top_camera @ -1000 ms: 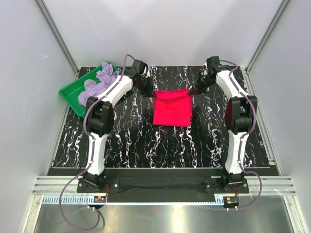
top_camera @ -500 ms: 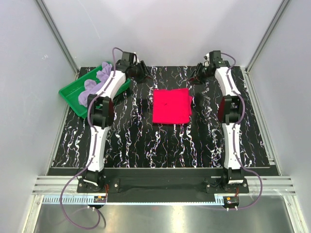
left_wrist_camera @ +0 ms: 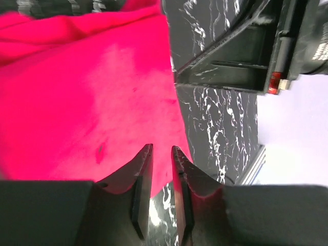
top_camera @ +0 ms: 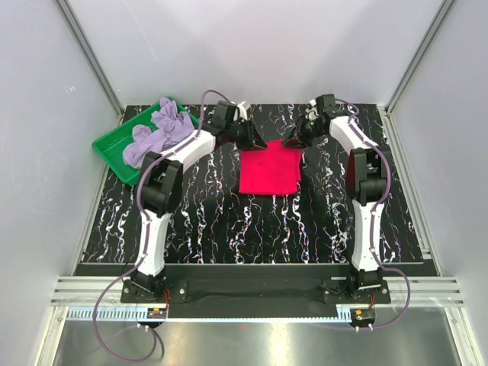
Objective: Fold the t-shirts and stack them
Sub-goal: Fold the tshirt
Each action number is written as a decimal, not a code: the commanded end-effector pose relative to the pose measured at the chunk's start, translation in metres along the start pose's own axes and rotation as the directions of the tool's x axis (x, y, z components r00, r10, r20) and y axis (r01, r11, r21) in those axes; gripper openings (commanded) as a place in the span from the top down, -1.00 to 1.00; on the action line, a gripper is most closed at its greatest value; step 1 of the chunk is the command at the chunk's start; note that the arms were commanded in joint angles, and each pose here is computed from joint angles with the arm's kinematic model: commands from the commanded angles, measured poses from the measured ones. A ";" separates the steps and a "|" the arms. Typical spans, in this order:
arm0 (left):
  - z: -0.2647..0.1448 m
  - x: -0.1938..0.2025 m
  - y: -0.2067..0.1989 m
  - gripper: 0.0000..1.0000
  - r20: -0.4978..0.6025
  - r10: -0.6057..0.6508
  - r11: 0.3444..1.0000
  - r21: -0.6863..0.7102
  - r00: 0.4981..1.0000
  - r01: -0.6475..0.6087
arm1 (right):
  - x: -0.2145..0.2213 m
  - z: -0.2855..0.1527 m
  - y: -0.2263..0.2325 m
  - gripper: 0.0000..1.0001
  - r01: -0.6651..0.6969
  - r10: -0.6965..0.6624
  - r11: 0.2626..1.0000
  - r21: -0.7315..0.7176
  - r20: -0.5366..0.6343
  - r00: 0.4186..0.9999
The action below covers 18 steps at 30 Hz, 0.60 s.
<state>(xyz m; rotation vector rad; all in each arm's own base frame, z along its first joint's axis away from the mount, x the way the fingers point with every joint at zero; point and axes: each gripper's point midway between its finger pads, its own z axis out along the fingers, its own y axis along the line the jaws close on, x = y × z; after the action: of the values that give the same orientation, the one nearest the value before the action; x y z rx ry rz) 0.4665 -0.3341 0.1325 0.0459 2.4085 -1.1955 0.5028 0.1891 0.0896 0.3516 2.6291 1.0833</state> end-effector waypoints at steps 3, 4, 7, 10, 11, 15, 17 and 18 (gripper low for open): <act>0.031 -0.029 0.019 0.53 0.061 -0.029 0.996 0.087 0.998 0.023 | -0.023 0.014 0.013 0.59 0.039 -0.035 0.994 -0.101 0.047 0.998; 0.033 -0.034 0.024 0.53 0.080 -0.038 0.996 0.080 0.996 0.031 | -0.024 0.023 0.006 0.62 0.025 -0.021 0.995 -0.098 0.043 0.999; 0.046 -0.043 0.045 0.54 0.099 -0.098 0.991 0.097 0.990 0.089 | -0.033 0.042 -0.011 0.69 -0.024 0.030 0.992 -0.126 0.043 0.999; 0.059 -0.059 0.068 0.54 0.143 -0.133 0.987 0.111 0.981 0.118 | -0.044 0.061 -0.029 0.73 -0.044 0.056 0.988 -0.146 0.074 0.996; 0.056 -0.077 0.065 0.54 0.181 -0.129 0.984 0.142 0.975 0.104 | -0.055 0.063 -0.031 0.73 -0.025 0.042 0.988 -0.150 0.114 0.993; 0.055 -0.102 0.078 0.53 0.227 -0.185 0.972 0.185 0.956 0.144 | -0.080 0.069 -0.050 0.74 -0.057 0.089 0.981 -0.183 0.170 0.981; 0.053 -0.108 0.087 0.50 0.238 -0.200 0.971 0.180 0.951 0.159 | -0.096 0.059 -0.051 0.73 -0.065 0.102 0.980 -0.187 0.193 0.976; 0.050 -0.114 0.083 0.48 0.244 -0.196 0.970 0.189 0.950 0.151 | -0.097 0.060 -0.054 0.73 -0.080 0.114 0.979 -0.187 0.182 0.977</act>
<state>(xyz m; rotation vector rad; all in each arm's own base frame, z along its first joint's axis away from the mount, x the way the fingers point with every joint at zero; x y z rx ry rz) 0.5778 -0.3075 0.0497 -0.2908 2.2651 -1.3461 0.5752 0.1851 0.0235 0.4737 2.4330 1.2922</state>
